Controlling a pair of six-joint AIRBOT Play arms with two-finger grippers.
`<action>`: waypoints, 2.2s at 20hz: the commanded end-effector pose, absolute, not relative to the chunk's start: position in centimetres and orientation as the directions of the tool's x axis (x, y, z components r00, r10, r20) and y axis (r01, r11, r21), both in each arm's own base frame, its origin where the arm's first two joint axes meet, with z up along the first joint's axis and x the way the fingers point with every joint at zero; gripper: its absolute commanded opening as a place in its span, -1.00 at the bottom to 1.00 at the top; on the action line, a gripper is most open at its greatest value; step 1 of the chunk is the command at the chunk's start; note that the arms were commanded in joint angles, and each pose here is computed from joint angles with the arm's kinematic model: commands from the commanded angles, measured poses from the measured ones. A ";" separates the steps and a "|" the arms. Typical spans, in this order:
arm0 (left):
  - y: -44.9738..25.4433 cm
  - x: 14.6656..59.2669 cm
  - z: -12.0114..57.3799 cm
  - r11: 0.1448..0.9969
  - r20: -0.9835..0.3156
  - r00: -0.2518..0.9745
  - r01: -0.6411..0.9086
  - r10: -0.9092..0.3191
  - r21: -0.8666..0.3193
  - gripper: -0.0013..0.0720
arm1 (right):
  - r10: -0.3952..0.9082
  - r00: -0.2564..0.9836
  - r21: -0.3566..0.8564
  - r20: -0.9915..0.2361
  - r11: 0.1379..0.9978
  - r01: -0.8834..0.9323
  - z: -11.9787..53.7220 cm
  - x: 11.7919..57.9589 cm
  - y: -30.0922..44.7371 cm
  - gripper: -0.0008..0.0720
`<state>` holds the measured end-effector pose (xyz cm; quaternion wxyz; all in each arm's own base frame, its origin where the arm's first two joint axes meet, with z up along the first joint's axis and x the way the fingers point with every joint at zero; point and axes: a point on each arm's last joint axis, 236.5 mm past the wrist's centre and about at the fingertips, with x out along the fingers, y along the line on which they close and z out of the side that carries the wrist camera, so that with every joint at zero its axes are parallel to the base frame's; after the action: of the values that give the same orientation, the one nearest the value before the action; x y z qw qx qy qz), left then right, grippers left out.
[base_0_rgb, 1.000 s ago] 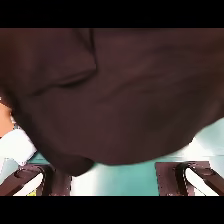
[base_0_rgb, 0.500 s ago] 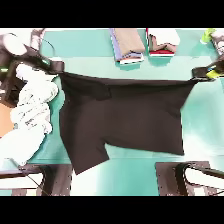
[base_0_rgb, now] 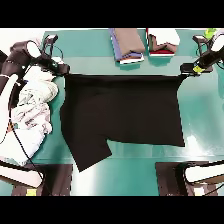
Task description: Fold the shirts.
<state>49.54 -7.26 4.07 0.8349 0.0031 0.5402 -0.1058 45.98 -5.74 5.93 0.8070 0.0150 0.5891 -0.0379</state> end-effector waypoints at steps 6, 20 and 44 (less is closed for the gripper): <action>-7.3 41.1 -3.3 0.965 -0.974 0.039 0.150 -0.224 -0.215 -0.90 | -0.022 0.163 -0.011 -0.986 0.997 0.072 1.0 38.1 -4.9 -0.92; -7.1 37.8 -1.0 0.972 -0.971 0.087 0.099 -0.223 -0.214 0.30 | -0.041 0.145 -0.026 -0.989 0.995 0.101 2.2 34.8 -5.0 0.21; -7.1 20.7 -4.8 0.966 -0.966 -0.024 -0.030 -0.256 -0.256 0.31 | 0.153 -0.036 0.141 -0.988 0.965 0.222 -8.0 19.0 0.2 -0.92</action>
<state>22.16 -7.15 -4.36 0.7106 -0.1019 0.6914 -0.0813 17.32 0.18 -9.10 0.6533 0.1460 0.7422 -0.0302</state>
